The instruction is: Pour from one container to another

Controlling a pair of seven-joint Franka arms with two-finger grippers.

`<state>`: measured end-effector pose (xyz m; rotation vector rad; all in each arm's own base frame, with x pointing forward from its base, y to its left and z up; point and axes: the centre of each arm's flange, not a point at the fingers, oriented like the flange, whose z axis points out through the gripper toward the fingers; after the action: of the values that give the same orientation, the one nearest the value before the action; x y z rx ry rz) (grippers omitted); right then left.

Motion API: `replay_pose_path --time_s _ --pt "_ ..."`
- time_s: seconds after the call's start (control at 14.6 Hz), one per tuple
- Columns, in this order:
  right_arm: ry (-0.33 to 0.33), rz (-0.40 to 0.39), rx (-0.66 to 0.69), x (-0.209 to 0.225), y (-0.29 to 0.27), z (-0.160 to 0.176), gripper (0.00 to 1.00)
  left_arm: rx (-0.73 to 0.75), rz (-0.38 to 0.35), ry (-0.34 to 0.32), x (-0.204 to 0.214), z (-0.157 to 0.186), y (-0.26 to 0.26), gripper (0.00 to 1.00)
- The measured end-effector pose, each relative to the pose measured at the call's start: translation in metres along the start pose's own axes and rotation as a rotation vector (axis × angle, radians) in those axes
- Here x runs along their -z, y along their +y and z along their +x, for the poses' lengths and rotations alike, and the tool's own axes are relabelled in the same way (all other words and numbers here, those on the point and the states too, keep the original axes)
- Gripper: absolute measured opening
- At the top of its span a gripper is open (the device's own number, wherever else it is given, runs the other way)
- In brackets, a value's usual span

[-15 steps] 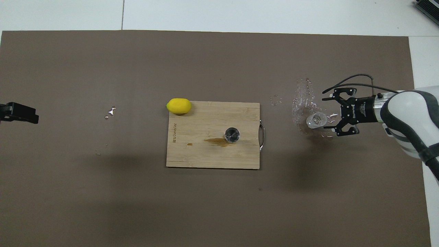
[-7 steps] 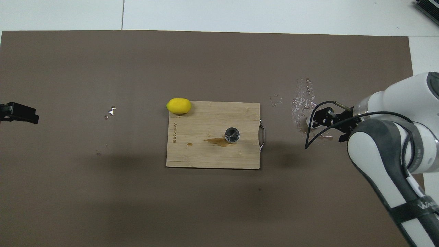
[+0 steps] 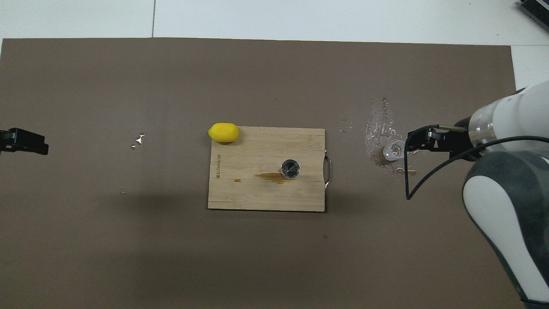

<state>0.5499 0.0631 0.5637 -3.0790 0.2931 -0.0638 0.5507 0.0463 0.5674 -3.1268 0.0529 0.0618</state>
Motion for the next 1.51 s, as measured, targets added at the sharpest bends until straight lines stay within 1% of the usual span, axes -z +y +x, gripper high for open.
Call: replay_pose_path --time_s 0.14,0.21,0.41,0.62,0.96,1.51 --pt "0.040 -0.039 0.026 0.023 0.002 0.004 1.00 0.000 0.000 0.000 0.000 0.000 0.000 1.00" --pt "0.043 -0.065 0.052 0.033 0.004 0.004 1.00 0.000 0.000 0.000 0.000 0.000 0.000 1.00" --pt "0.016 -0.088 0.089 0.052 0.007 -0.001 1.00 0.000 0.000 0.000 0.000 0.000 0.000 1.00" --pt "-0.012 -0.095 0.091 0.051 0.007 -0.003 1.00 0.000 0.000 0.000 0.000 0.000 0.000 1.00" --pt "-0.062 -0.077 0.086 0.045 0.007 -0.007 1.00 0.000 0.000 0.000 0.000 0.000 0.000 1.00" --pt "-0.066 -0.077 0.079 0.045 0.010 -0.006 1.00 -0.001 0.000 0.001 0.000 0.000 0.000 1.00"
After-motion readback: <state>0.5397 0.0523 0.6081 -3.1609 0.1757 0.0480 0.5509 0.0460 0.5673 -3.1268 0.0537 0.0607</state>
